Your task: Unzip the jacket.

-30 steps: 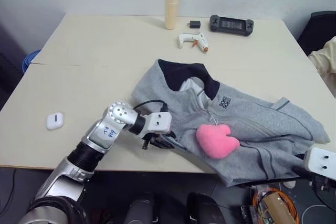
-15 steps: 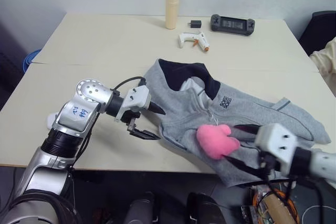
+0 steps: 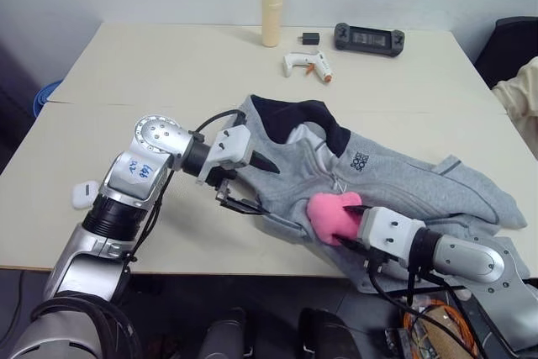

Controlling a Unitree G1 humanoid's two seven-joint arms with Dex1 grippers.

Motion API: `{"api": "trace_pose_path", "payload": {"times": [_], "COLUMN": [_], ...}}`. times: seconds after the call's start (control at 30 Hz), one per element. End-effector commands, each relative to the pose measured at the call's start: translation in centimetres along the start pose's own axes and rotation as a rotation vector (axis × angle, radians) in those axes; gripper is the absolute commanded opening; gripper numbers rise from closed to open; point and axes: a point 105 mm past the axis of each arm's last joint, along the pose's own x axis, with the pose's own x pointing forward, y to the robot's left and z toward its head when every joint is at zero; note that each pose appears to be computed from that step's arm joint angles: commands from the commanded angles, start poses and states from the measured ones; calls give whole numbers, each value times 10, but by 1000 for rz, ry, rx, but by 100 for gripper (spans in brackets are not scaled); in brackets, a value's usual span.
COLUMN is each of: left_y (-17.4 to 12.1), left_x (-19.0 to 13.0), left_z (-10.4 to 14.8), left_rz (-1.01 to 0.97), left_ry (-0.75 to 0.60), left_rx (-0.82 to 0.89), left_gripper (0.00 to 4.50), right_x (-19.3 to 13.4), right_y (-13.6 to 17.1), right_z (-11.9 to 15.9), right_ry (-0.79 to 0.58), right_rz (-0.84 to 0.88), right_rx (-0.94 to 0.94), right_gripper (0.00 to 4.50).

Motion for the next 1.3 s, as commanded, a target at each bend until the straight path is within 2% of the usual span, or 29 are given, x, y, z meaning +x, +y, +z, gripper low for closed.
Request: {"api": "trace_pose_path", "payload": {"times": [0.03,0.13,0.17,0.37,0.47,0.57,0.73,0.9,1.3], "left_y": [12,25,31,56,65,68,61,63,78], "left_x": [1,6,8,49,73,92,111,123,139], "left_z": [15,23,26,53,57,54,42,23,17], "left_rz": [8,19,24,-74,-90,-112,-175,-131,77], "left_ry": [-12,-26,-38,-95,-82,-53,31,145,131], "left_rx": [83,125,146,243,274,278,317,372,309], "left_gripper": [439,439,439,439,439,383,235,235,235], "right_x": [-9,-16,-19,-48,-54,-54,-56,-62,-67], "right_y": [-3,-6,-9,-34,-39,-36,-30,-24,-19], "right_z": [13,20,23,29,28,27,25,25,27], "right_ry": [-49,-85,-98,-157,-150,-137,-120,-114,-117], "right_rz": [-20,-30,-43,-171,-214,-228,-277,-309,-311], "right_rx": [24,98,121,267,293,302,331,361,383], "right_gripper": [92,9,2,2,2,0,0,0,0]}}
